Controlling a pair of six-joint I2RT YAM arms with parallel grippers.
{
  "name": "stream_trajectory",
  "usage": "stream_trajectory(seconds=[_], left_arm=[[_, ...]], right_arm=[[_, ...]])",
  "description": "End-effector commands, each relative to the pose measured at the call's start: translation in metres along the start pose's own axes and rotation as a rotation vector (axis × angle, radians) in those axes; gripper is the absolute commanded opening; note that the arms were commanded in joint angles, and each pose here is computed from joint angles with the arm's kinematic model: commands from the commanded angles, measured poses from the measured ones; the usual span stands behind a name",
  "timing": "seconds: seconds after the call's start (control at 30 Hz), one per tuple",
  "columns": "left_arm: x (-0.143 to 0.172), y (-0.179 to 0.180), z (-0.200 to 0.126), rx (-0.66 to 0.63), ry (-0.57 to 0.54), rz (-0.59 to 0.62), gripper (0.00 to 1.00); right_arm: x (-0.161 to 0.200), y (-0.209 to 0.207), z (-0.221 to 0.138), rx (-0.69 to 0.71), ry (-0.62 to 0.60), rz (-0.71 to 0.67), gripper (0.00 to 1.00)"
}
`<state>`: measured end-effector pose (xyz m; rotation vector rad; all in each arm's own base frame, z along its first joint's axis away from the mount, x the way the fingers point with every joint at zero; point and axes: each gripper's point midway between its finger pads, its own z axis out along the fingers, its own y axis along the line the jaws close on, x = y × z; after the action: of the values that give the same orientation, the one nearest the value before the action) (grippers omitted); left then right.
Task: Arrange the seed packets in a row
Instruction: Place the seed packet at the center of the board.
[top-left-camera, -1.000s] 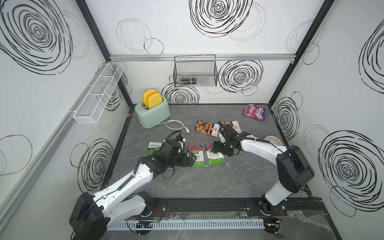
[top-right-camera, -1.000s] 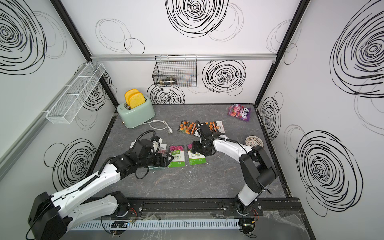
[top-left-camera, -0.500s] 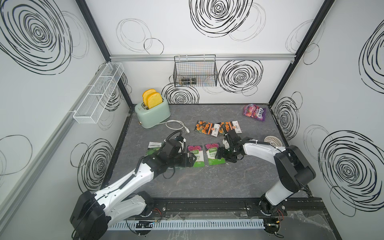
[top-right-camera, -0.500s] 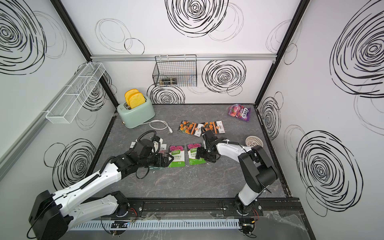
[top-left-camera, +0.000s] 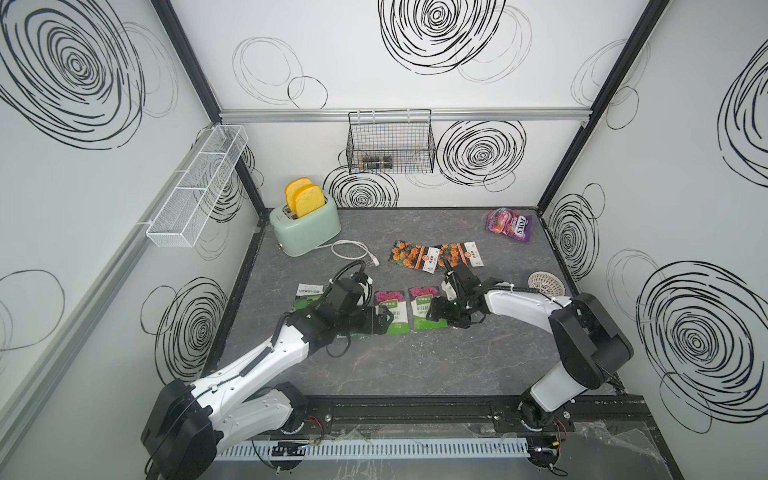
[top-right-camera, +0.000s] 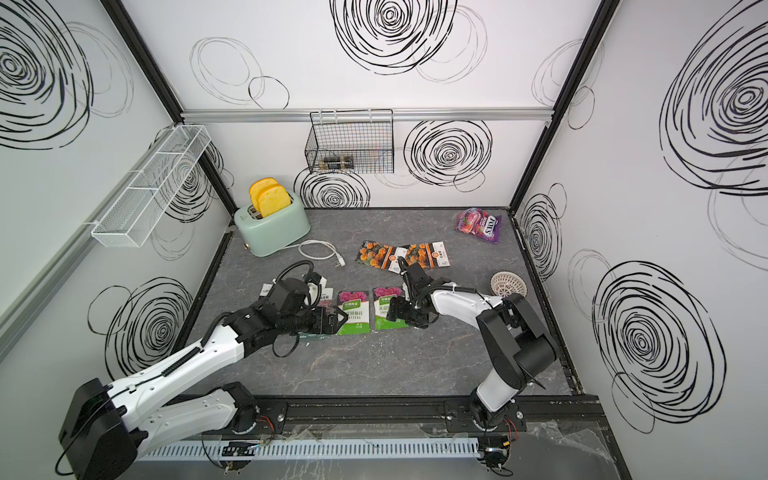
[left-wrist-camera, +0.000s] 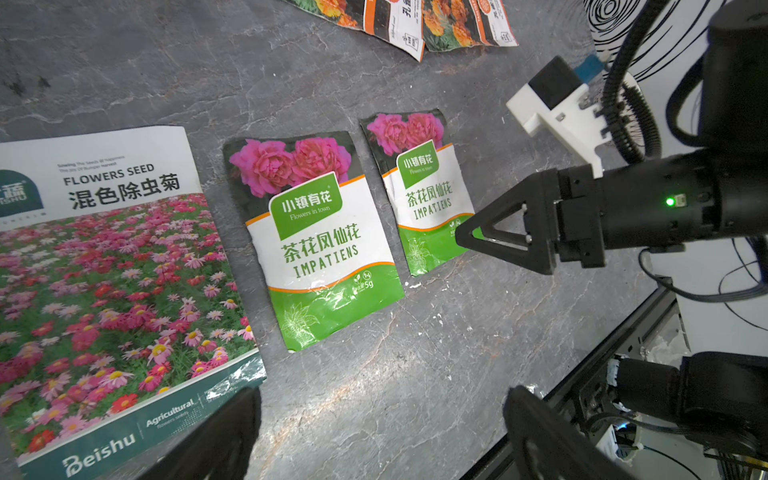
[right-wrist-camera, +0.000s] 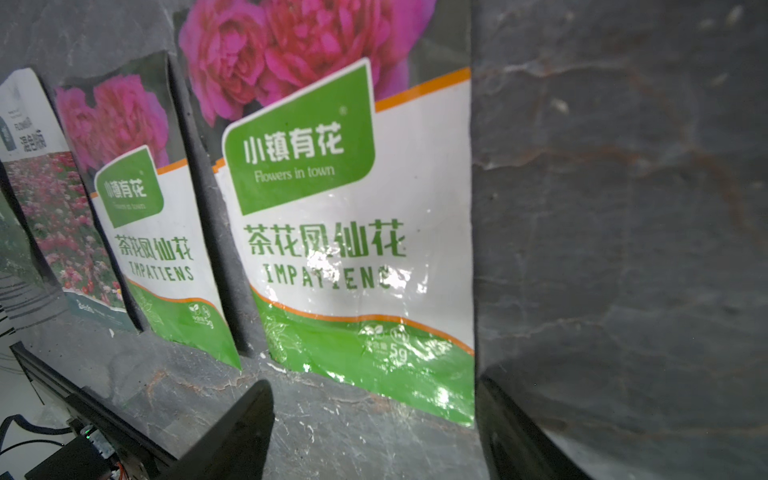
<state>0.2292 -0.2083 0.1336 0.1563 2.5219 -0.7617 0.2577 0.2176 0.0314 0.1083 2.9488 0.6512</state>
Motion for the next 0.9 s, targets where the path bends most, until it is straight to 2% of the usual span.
stream_trajectory(seconds=[0.0, 0.6, 0.77, 0.87], left_arm=[[-0.003, -0.002, 0.003, 0.014, -0.009, 0.013, 0.96], [0.0, 0.0, 0.007, 0.015, 0.001, 0.011, 0.96], [0.0, 0.001, 0.006, 0.011, 0.003, 0.017, 0.96], [0.001, 0.004, 0.007, 0.006, 0.006, 0.013, 0.96]], right_arm=[[0.004, 0.0, -0.005, -0.001, -0.001, 0.01, 0.78], [0.019, 0.006, 0.006, -0.002, 0.03, -0.014, 0.78], [0.004, 0.002, -0.019, 0.064, -0.043, -0.031, 0.78], [-0.016, 0.008, -0.041, 0.041, -0.1, -0.029, 0.78]])
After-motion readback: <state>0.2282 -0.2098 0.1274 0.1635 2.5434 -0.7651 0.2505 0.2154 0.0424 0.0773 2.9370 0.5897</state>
